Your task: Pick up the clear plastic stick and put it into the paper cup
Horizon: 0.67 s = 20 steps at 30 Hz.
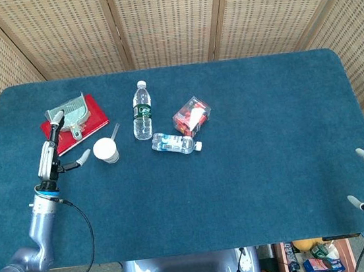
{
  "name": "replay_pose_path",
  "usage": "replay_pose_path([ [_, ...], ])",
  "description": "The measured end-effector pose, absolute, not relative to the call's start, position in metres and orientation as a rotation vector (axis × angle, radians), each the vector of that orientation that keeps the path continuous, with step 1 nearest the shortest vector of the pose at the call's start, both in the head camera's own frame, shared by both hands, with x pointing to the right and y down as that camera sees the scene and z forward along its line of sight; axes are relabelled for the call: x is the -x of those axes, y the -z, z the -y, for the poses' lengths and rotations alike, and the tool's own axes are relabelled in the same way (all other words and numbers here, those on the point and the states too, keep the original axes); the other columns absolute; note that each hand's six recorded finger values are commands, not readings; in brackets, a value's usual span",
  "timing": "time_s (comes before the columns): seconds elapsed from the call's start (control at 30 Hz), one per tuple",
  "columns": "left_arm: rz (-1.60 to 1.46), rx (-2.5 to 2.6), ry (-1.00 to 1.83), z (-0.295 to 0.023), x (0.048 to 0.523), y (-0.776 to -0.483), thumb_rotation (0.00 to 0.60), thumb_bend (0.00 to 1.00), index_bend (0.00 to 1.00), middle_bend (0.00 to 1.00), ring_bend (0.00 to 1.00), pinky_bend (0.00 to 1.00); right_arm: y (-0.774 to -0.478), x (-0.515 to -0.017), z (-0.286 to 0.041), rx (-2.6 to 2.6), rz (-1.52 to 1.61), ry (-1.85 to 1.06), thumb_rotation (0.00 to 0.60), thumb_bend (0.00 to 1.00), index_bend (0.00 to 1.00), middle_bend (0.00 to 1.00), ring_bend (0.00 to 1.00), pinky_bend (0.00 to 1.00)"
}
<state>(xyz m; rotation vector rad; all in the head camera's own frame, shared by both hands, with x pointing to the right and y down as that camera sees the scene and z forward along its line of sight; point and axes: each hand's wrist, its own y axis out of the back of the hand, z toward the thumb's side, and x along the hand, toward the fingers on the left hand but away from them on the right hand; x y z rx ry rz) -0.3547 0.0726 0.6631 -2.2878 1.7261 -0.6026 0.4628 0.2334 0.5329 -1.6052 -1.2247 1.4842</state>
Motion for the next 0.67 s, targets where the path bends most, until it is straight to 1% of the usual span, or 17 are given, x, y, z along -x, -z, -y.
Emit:
replay_pose_path([
  [0.2, -1.465, 2.112, 0.860, -0.090, 0.379, -0.644, 0.600, 0.16, 0.00, 0.00, 0.00, 0.00, -0.531, -0.461, -0.234, 1.600, 1.225, -1.471, 0.600, 0.00, 0.00, 0.00, 0.00, 0.00],
  [0.37, -1.258, 1.946, 1.066, -0.114, 0.399, -0.619, 0.600, 0.16, 0.00, 0.00, 0.00, 0.00, -0.529, -0.459, -0.235, 1.601, 1.225, -1.462, 0.600, 0.00, 0.00, 0.00, 0.00, 0.00],
  [0.5, -1.159, 1.858, 1.193, -0.143, 0.410, -0.595, 0.600, 0.16, 0.00, 0.00, 0.00, 0.00, -0.527, -0.458, -0.236, 1.603, 1.226, -1.452, 0.600, 0.00, 0.00, 0.00, 0.00, 0.00],
  [0.67, -1.104, 1.748, 1.336, -0.188, 0.429, -0.564, 0.600, 0.16, 0.00, 0.00, 0.00, 0.00, -0.524, -0.458, -0.237, 1.605, 1.233, -1.437, 0.600, 0.00, 0.00, 0.00, 0.00, 0.00],
])
